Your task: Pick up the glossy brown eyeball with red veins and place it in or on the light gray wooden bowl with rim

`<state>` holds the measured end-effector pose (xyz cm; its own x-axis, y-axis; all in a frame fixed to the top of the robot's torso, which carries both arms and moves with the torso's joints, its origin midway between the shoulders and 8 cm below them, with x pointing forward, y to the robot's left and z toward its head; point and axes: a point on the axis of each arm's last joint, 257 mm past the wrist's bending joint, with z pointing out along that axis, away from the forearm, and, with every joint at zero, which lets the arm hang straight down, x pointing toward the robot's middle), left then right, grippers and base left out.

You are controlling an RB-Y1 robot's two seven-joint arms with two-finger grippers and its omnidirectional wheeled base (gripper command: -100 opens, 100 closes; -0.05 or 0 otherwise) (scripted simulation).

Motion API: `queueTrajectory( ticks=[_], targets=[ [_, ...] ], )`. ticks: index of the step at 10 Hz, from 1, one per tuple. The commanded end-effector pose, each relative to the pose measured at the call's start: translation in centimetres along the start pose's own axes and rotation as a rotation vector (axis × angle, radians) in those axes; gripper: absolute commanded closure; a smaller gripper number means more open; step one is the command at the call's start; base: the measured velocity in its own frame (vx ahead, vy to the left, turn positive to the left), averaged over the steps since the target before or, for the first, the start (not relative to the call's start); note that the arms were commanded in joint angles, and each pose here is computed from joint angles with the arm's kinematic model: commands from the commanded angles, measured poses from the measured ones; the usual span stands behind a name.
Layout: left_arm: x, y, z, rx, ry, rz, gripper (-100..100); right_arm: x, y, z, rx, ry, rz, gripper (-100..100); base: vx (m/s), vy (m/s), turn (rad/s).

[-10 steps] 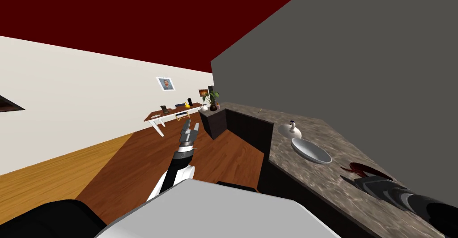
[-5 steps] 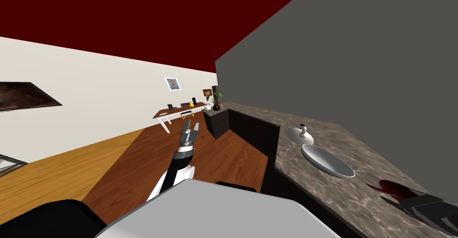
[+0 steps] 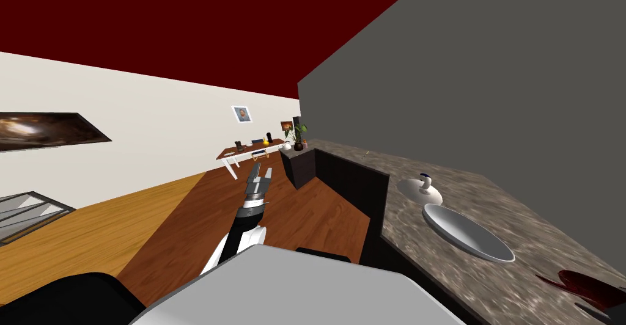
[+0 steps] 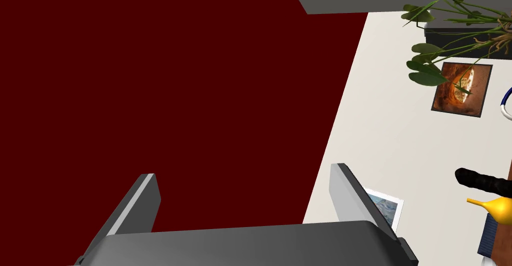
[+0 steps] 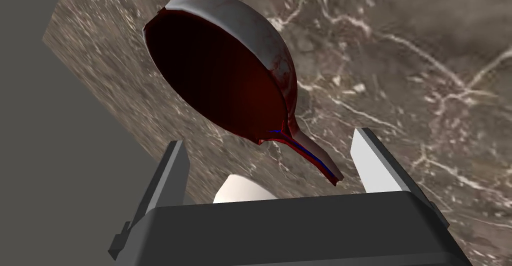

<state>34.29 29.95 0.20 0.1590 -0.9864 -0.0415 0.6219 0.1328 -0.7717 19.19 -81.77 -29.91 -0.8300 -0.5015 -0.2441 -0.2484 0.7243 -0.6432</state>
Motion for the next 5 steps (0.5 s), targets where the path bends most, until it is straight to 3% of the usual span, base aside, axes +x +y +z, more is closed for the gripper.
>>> queueTrajectory(
  ticks=[1,2,3,5],
  targets=[
    [0.0,0.0,0.0,0.000,0.000,0.000,0,0.0,0.0,0.0,0.000,0.000,0.000,-100,0.005,-0.001,0.011],
    [0.0,0.0,0.0,0.000,0.000,0.000,0,0.1,0.1,0.0,-0.002,0.002,-0.003,0,0.000,0.000,0.000],
    [0.0,0.0,0.0,0.000,0.000,0.000,0,1.9,0.7,0.0,0.005,0.022,0.019,-100,-0.004,-0.025,0.232],
    [0.0,0.0,0.0,0.000,0.000,0.000,0,2.9,1.2,0.0,0.009,0.035,0.032,-100,-0.003,-0.046,0.117]
  ],
)
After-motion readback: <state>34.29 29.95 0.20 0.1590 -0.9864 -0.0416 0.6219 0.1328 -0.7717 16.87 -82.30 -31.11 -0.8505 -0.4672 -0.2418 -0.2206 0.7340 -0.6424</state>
